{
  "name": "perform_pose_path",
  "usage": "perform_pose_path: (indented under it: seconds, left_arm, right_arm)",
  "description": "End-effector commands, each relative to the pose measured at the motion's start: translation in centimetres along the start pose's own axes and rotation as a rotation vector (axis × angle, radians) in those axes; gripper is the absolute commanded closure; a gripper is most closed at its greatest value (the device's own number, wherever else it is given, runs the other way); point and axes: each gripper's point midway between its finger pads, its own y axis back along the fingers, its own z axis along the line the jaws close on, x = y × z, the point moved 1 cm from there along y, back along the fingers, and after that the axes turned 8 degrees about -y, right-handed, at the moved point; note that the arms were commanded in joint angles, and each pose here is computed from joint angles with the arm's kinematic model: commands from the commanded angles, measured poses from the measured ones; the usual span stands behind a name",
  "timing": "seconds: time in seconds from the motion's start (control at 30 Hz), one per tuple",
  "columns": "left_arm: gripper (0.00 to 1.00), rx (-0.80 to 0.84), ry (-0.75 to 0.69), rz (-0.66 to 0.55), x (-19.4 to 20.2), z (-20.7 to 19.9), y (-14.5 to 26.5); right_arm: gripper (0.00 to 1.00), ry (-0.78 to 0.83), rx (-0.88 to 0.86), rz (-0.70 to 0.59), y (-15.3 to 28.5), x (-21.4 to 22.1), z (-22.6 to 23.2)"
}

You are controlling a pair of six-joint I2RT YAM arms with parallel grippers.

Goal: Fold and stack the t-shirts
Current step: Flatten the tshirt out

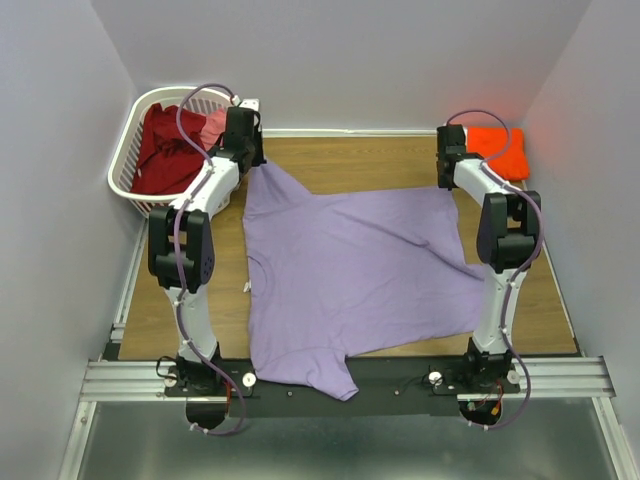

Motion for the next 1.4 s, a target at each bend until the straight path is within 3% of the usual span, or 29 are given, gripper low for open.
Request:
perform_pose_path:
  seconds: [0.0, 0.1, 0.17, 0.27, 0.37, 0.57, 0.83, 0.9, 1.37]
  left_arm:
    - [1.0, -0.043, -0.006, -0.039, -1.4, 0.7, -0.1]
    - [1.0, -0.041, -0.007, -0.057, -1.9, 0.7, 0.4]
    - [1.0, -0.037, -0.006, -0.069, -2.4, 0.7, 1.0]
    - [1.0, -0.026, -0.006, -0.083, -2.6, 0.6, 1.7]
    - [1.0, -0.034, -0.011, -0.071, -1.9, 0.7, 1.9]
    - [1.0, -0.026, -0.017, -0.068, -1.7, 0.4, 2.1]
    - [1.0, -0.023, -0.02, -0.056, -1.3, 0.1, 1.5]
    - [1.0, -0.025, -0.019, -0.053, -1.2, 0.1, 1.4]
    - [1.0, -0.04, -0.035, -0.024, -0.4, 0.2, 0.4]
  right_arm:
    - [0.57, -0.097, 0.079, -0.068, 0.0, -2.4, -1.0]
    - [0.5, -0.137, 0.05, -0.084, 1.4, -3.0, -1.1]
    - [0.51, -0.151, -0.089, -0.059, 2.7, -2.4, 0.7]
    - [0.57, -0.178, -0.168, 0.004, 3.1, 0.0, 1.8]
    - [0.72, -0.21, -0.225, 0.08, 2.8, 2.7, 2.6]
    - [0.76, -0.293, -0.272, 0.196, 1.0, 5.9, 2.2]
    - [0.59, -0.164, -0.249, 0.083, -1.6, 1.7, 2.0]
    - [0.47, -0.141, -0.25, 0.073, -2.4, 1.2, 2.1]
    - [0.47, -0.094, -0.284, 0.127, -5.6, 3.2, 3.6]
